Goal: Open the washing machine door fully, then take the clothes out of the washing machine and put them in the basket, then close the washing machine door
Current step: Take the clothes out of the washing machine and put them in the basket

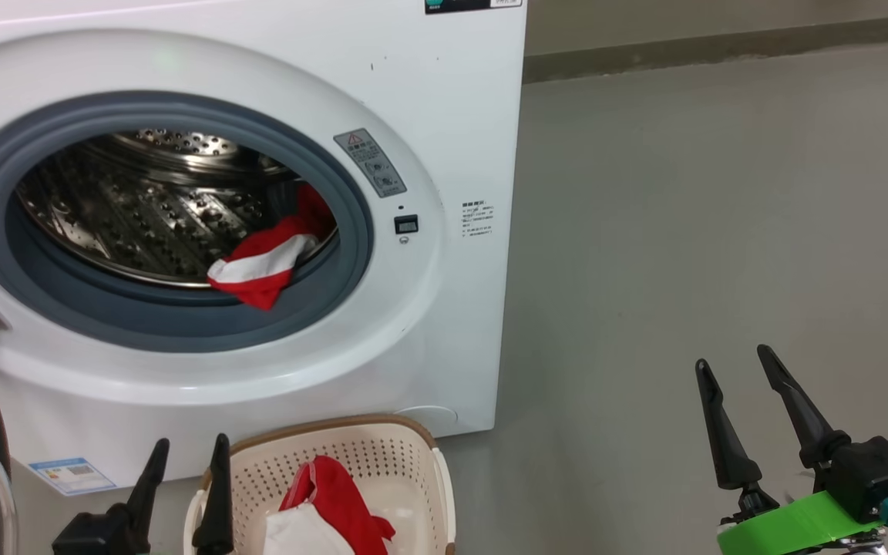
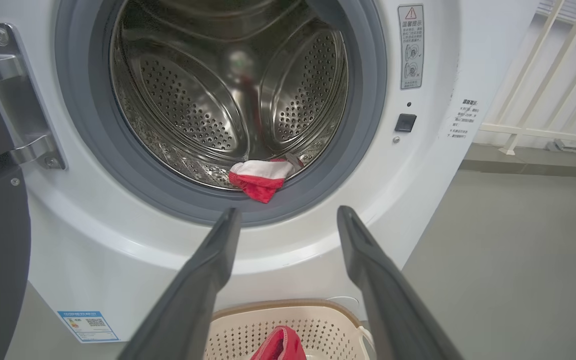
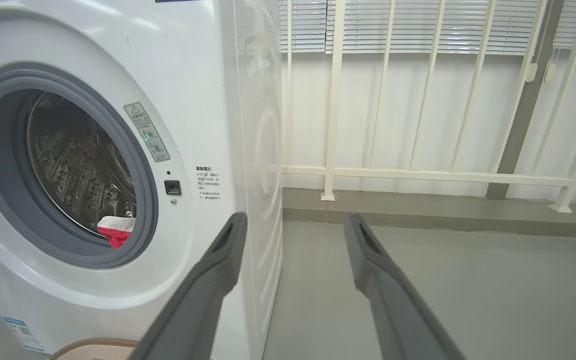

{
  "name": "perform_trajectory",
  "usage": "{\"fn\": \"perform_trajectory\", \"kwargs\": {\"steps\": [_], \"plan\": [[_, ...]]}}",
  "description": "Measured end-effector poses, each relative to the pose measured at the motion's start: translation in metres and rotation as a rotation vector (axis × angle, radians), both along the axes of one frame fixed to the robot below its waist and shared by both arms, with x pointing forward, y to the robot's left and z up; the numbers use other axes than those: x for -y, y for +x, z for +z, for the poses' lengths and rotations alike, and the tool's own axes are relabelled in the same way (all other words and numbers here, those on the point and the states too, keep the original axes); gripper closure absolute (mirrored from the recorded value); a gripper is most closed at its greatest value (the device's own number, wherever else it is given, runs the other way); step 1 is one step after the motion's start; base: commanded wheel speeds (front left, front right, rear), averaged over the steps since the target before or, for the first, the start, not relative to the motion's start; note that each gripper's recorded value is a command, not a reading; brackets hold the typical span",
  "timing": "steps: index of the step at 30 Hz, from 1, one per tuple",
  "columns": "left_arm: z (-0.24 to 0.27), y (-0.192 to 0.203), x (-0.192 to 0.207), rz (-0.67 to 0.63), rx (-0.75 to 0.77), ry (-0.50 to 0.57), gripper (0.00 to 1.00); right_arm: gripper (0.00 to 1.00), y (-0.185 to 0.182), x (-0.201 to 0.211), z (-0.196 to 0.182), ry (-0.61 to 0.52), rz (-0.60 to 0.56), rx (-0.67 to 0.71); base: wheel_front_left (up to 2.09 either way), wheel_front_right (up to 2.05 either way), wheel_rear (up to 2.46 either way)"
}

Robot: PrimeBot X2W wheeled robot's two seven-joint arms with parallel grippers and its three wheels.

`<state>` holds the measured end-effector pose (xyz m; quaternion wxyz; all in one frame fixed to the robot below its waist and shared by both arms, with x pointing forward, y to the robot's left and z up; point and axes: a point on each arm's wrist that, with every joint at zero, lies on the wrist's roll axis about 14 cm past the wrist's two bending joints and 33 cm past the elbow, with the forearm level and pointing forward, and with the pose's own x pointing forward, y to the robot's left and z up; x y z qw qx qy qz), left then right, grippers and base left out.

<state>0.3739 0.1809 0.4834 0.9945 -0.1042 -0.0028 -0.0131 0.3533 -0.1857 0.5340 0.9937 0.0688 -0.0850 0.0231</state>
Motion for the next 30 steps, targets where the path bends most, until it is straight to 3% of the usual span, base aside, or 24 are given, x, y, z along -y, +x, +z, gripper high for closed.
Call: {"fn": "perform_trajectory", "kwargs": {"steps": [5,17,30], "plan": [[0.000,0.015,0.001,-0.001,-0.003,-0.003,0.00,0.00,0.005,-0.003,-0.007,-0.001,0.011,-0.023,0.00,0.00,0.00],[0.029,0.099,0.008,-0.016,0.079,-0.010,0.00,0.00,0.055,-0.016,-0.013,-0.024,0.065,-0.029,0.00,0.00,0.00],[0.002,0.181,0.005,-0.020,0.019,-0.019,0.00,0.00,0.099,-0.028,-0.047,-0.020,0.102,-0.092,0.00,0.00,0.00]]}}
